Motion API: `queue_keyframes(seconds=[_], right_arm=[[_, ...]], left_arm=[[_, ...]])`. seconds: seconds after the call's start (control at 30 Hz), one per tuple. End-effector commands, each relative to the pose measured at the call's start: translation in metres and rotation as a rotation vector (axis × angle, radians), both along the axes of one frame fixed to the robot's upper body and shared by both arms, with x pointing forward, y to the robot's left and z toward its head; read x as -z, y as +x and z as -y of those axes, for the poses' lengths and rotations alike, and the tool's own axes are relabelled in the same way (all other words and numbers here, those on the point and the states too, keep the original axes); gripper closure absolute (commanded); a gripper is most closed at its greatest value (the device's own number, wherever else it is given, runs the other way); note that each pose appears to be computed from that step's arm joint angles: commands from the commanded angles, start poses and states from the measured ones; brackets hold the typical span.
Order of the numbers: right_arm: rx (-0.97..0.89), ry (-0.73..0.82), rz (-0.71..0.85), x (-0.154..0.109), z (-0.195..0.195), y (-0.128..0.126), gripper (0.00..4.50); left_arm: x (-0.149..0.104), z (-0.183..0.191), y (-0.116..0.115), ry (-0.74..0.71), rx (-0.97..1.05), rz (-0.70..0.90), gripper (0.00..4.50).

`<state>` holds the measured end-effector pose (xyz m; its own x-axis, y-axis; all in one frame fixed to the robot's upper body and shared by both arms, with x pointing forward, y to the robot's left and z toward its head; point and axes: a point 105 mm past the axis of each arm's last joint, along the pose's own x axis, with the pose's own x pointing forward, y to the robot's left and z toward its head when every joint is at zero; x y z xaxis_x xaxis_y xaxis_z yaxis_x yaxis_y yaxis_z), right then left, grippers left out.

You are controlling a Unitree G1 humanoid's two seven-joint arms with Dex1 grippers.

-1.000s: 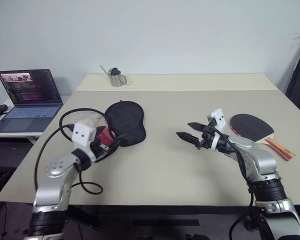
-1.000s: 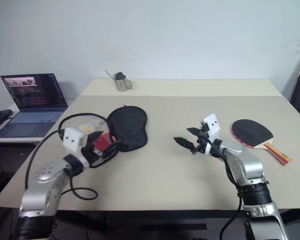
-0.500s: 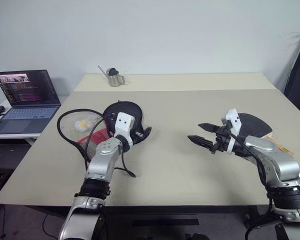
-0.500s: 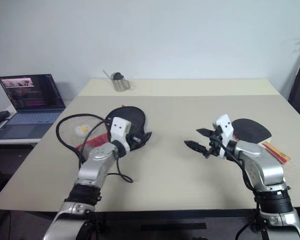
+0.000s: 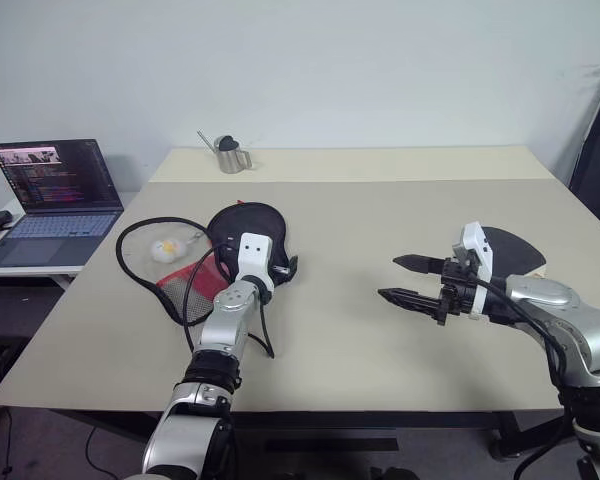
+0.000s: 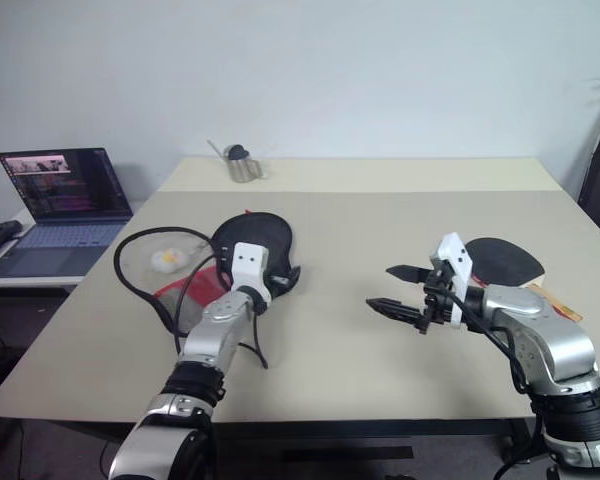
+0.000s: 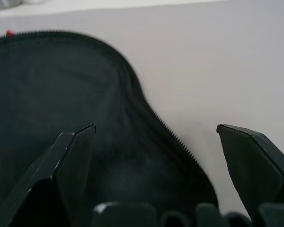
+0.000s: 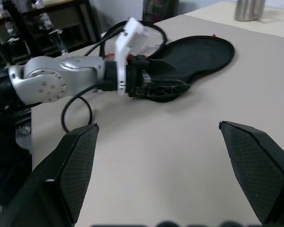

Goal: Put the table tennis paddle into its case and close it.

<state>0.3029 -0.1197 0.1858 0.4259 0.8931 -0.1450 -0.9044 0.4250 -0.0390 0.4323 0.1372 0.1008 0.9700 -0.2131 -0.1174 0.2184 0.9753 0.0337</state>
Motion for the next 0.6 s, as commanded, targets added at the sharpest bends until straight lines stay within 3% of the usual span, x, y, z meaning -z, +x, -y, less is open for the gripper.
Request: queue_keyframes(seconds=[0.03,0.6], right_arm=[[-0.034,-0.003,0.058,-0.01,-0.005,-0.005,0.04],[-0.012,0.001,0.055,-0.01,-0.002,-0.002,0.04]], left_arm=[[-0.013,0.003,0.006,-0.027,-0.013,0.034,0.0],[-0.008,0.031,0.016,-0.038,0.019,-0.014,0.0]])
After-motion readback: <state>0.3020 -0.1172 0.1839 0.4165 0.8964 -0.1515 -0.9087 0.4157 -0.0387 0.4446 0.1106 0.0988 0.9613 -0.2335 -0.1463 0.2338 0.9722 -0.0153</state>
